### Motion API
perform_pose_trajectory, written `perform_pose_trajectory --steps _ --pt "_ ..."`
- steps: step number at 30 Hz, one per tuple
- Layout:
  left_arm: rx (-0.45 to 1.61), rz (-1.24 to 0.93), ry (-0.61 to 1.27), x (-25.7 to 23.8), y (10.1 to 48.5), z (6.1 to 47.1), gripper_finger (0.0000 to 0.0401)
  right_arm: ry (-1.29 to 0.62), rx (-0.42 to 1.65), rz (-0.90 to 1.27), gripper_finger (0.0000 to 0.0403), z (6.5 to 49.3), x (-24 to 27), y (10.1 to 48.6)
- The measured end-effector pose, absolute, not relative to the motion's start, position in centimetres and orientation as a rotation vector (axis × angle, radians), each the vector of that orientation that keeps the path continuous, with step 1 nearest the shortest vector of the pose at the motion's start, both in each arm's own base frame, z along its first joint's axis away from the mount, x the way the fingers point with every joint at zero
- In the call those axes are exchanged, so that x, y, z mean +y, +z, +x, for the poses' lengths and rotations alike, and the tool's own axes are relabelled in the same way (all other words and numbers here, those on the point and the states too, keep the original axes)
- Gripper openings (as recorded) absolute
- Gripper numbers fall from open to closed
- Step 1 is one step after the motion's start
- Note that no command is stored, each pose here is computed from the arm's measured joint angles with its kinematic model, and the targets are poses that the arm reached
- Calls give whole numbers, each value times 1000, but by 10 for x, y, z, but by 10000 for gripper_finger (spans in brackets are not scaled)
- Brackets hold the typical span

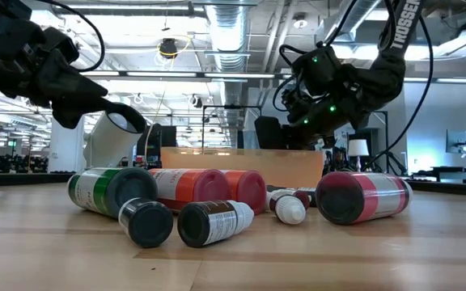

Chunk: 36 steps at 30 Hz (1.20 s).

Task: Pick & Place food coloring
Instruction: Put the big pink food coloring bottle into the orange bin, then put the big green food coloring bottle into the orange bin

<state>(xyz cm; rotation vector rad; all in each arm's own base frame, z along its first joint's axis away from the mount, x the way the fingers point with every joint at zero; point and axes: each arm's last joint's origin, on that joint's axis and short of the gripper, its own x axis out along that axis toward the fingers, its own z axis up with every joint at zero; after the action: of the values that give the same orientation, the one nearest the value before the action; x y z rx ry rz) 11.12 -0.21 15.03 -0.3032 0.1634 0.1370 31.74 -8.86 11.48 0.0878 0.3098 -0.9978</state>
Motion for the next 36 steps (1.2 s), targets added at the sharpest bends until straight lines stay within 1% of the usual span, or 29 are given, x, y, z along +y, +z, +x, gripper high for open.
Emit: perform_pose_trajectory --steps 5,9,14,27,31,36 --pt "163 -303 138 -2 150 111 160 -992 320 62 212 318 -84 115" --pt "163 -303 138 -2 150 111 160 -1014 325 32 222 319 -78 115" --pt "163 -303 138 -2 150 111 160 -1019 329 8 219 319 -73 115" --pt "163 -304 138 -2 150 111 160 -1039 315 7 185 319 -73 116" --pt "163 -304 138 -2 150 111 160 -1038 310 4 185 320 -73 117" --pt "163 -304 138 -2 150 111 160 -1029 266 -22 196 321 -73 128"
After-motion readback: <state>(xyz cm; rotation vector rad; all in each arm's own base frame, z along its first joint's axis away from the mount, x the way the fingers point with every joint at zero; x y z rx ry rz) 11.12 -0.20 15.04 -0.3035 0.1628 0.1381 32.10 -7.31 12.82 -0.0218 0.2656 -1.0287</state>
